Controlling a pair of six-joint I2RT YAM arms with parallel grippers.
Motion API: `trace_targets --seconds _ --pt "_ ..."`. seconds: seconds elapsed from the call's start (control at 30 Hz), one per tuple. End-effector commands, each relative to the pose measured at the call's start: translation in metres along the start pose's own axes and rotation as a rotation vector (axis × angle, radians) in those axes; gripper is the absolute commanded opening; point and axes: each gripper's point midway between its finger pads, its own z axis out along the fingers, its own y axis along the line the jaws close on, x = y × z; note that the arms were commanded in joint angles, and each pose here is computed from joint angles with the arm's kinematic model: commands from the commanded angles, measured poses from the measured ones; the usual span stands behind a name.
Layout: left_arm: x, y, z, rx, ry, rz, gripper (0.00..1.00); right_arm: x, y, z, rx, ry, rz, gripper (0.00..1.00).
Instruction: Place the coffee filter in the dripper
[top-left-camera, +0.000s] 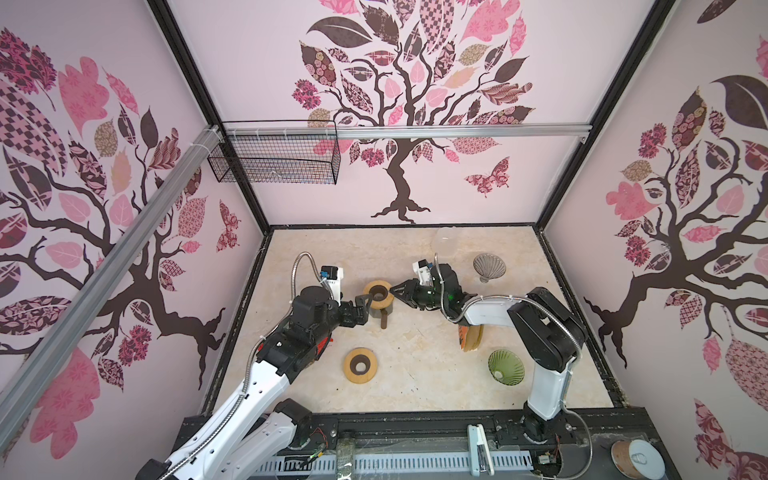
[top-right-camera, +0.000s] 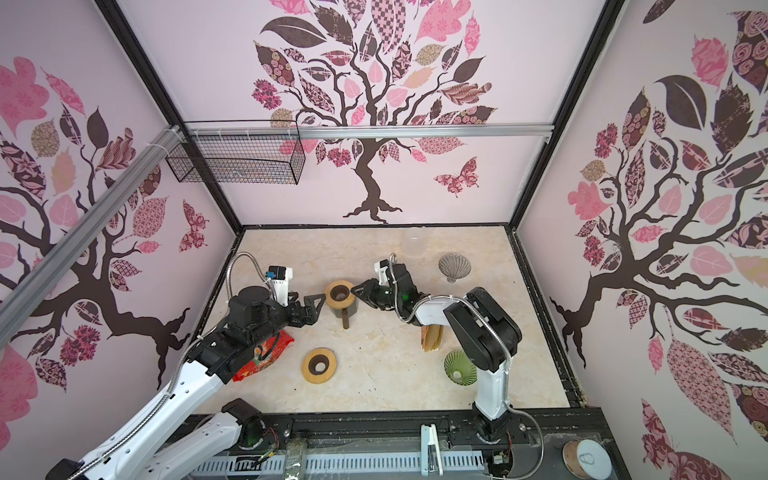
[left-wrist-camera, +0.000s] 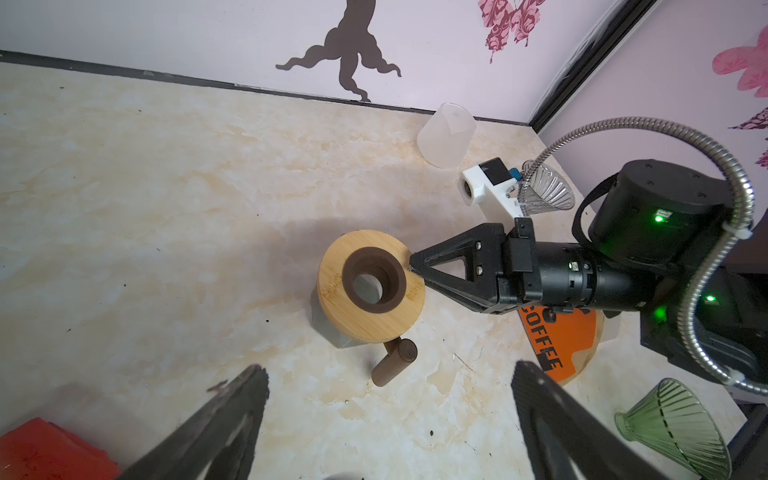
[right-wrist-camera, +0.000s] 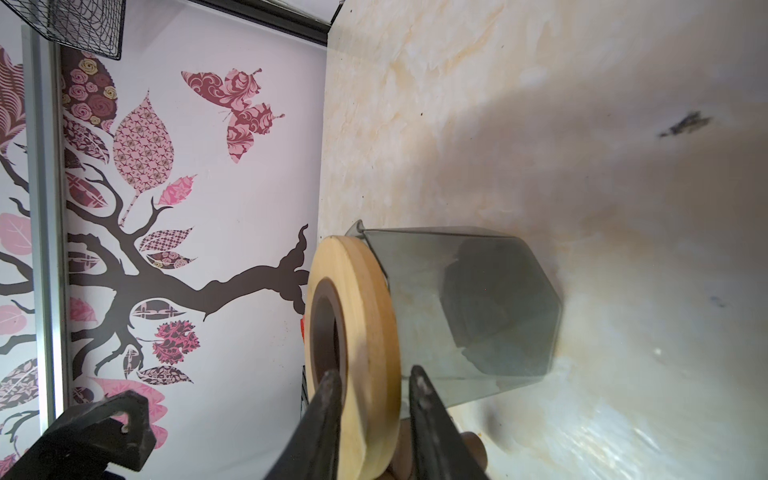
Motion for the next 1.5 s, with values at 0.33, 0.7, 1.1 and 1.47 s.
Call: trace_targets --seconds 0.33,0.7,1.1,1.47 --pt "-0.031 -0.010 -0.017 0.027 -0.097 0.006 0.95 -0.028 0.049 -0.027 -0.024 -0.086 -0.132 0.33" --pt "-0.040 -0.023 -0.029 0.102 -0.138 -0.002 0.96 -0.053 0.091 -0.088 0.105 -0.246 -0.354 0.54" --pt "-0.050 -0.039 -0.050 0.195 -0.185 -0.050 0.97 -0.113 0.070 -0.188 0.402 -0.508 -0.400 1.00" --pt "-0.012 0.011 -0.060 -0.022 -0.141 -0.225 0.97 -0.151 -0.018 -0.276 0.701 -0.712 -0.022 1.00"
